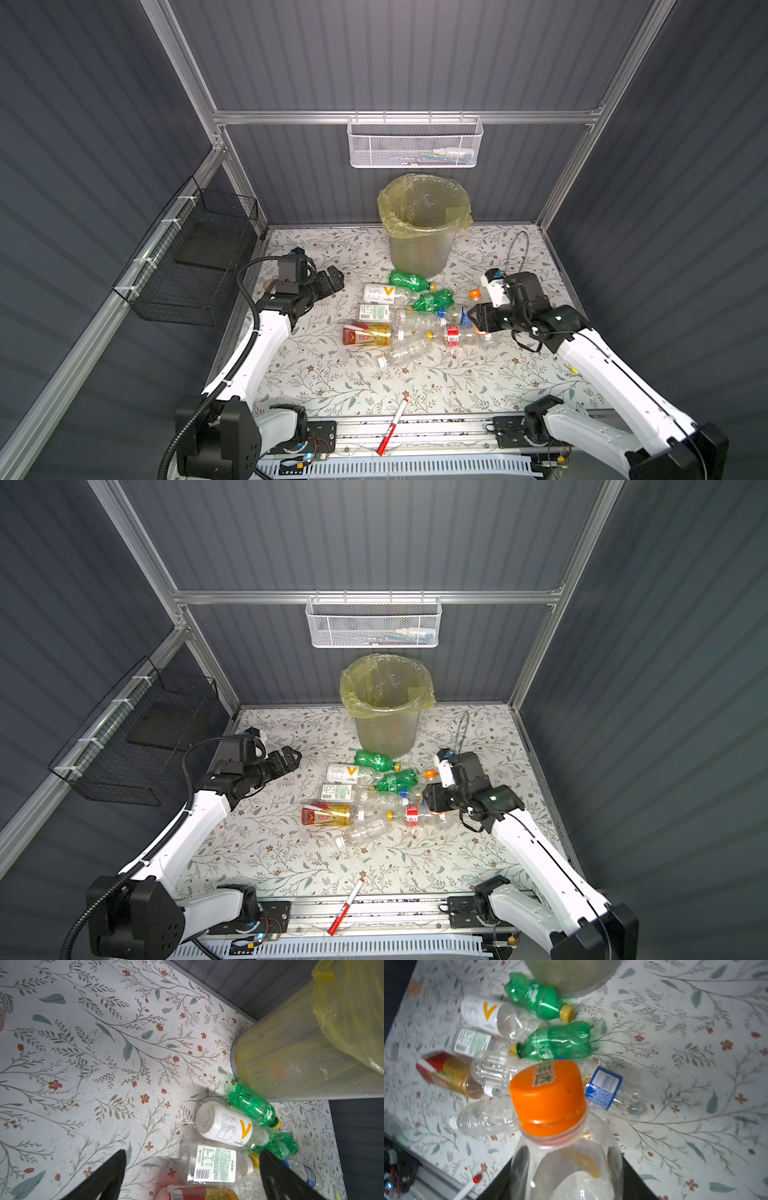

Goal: Throw the plastic bottles in the bin
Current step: 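Lift the orange-cap bottle with the right gripper and drop it into the bin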

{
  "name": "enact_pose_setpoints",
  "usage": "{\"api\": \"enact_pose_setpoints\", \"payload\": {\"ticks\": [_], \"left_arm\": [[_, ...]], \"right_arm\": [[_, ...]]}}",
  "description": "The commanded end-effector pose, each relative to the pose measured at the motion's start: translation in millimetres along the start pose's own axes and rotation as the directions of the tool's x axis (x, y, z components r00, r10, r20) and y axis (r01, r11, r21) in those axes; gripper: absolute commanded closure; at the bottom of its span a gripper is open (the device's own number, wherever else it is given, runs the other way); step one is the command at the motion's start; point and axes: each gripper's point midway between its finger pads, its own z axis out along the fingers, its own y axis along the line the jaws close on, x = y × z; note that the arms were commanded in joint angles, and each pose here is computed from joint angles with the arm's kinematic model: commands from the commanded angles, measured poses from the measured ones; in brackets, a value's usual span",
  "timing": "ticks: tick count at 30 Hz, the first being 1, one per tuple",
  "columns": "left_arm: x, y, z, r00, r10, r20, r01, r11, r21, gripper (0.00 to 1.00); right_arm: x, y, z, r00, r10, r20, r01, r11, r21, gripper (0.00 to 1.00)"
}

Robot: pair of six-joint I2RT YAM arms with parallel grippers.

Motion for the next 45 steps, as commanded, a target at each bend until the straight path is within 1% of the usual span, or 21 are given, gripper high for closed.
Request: {"api": "enact_pose_setpoints", "payload": {"ticks": [1,4,5,7,10,13,16,19,21,22,23,24,26,28,29,30,32,33,36,42,45], "left_arm": [[5,1,3,1.0,-0.012,-0.019,0.012,1.0,0.013,0.0],[9,0,5,0.999,-0.018,-0.033,0.019,1.0,0.022,0.0],[11,0,6,0.999,-0.023,-0.04,0.024,0.999,0.027,0.0],[15,0,7,0.998,-0.029,-0.052,0.031,0.999,0.036,0.01],[21,1,9,0.997,-0.042,-0.069,0.045,0.998,0.043,0.0],[26,-1,8,0.994,-0.071,-0.081,0.076,0.995,0.061,0.0],[31,-2,4,0.992,-0.099,-0.08,0.105,0.992,0.075,0.0],[31,-4,-4,0.991,-0.106,-0.076,0.112,0.99,0.082,0.0],[31,-7,-11,0.992,-0.104,-0.077,0.11,0.99,0.083,0.0],[33,-9,-15,0.991,-0.105,-0.08,0.112,0.99,0.085,0.0],[39,-10,-20,0.99,-0.108,-0.095,0.116,0.99,0.083,0.0],[46,-15,-24,0.989,-0.101,-0.106,0.111,0.99,0.091,0.0],[69,-19,-34,0.987,-0.084,-0.138,0.094,0.993,0.072,0.0],[92,-18,-44,0.982,-0.086,-0.167,0.095,0.994,0.051,0.0],[103,-14,-49,0.978,-0.103,-0.179,0.112,0.993,0.041,0.0],[111,-10,-51,0.973,-0.134,-0.188,0.142,0.989,0.032,0.0],[123,-2,-57,0.965,-0.183,-0.189,0.19,0.981,0.023,0.0],[127,1,-59,0.962,-0.194,-0.193,0.201,0.979,0.019,0.0],[135,1,-57,0.95,-0.218,-0.224,0.227,0.974,0.014,0.0],[142,-14,-46,0.925,-0.281,-0.257,0.301,0.952,0.044,0.0],[156,-17,-37,0.896,-0.346,-0.276,0.363,0.932,0.01,0.0]], "right_arm": [[0,-23,-2,0.955,0.291,0.053,-0.289,0.956,-0.043,0.47],[11,-57,-2,0.884,0.458,0.094,-0.458,0.889,-0.025,0.47],[17,-60,-1,0.865,0.495,0.082,-0.494,0.869,-0.042,0.47],[24,-70,3,0.844,0.531,0.081,-0.53,0.847,-0.029,0.47],[9,-73,2,0.846,0.524,0.101,-0.523,0.851,-0.035,0.47],[-42,-63,-10,0.858,0.494,0.141,-0.485,0.869,-0.094,0.47],[-124,-38,-30,0.861,0.46,0.218,-0.425,0.886,-0.187,0.49],[-228,18,-69,0.871,0.368,0.327,-0.276,0.915,-0.294,0.48],[-287,60,-97,0.863,0.346,0.368,-0.191,0.898,-0.397,0.44],[-313,75,-111,0.855,0.345,0.386,-0.158,0.884,-0.44,0.37],[-330,78,-107,0.856,0.361,0.37,-0.171,0.873,-0.457,0.29],[-342,81,-106,0.859,0.366,0.359,-0.17,0.864,-0.473,0.25],[-354,82,-106,0.868,0.364,0.338,-0.178,0.863,-0.472,0.03],[-347,74,-96,0.881,0.345,0.324,-0.18,0.878,-0.444,0.01],[-339,64,-88,0.877,0.357,0.321,-0.2,0.879,-0.432,0.01],[-332,52,-79,0.864,0.383,0.328,-0.222,0.873,-0.434,0.01],[-303,27,-64,0.83,0.464,0.308,-0.302,0.84,-0.451,0.01],[-292,15,-59,0.822,0.478,0.309,-0.32,0.837,-0.444,0.01],[-248,-8,-47,0.826,0.477,0.301,-0.359,0.856,-0.372,0.01],[-177,-30,-36,0.843,0.465,0.271,-0.397,0.877,-0.27,0.01],[-149,-44,-31,0.838,0.475,0.268,-0.429,0.878,-0.214,0.01]]}}
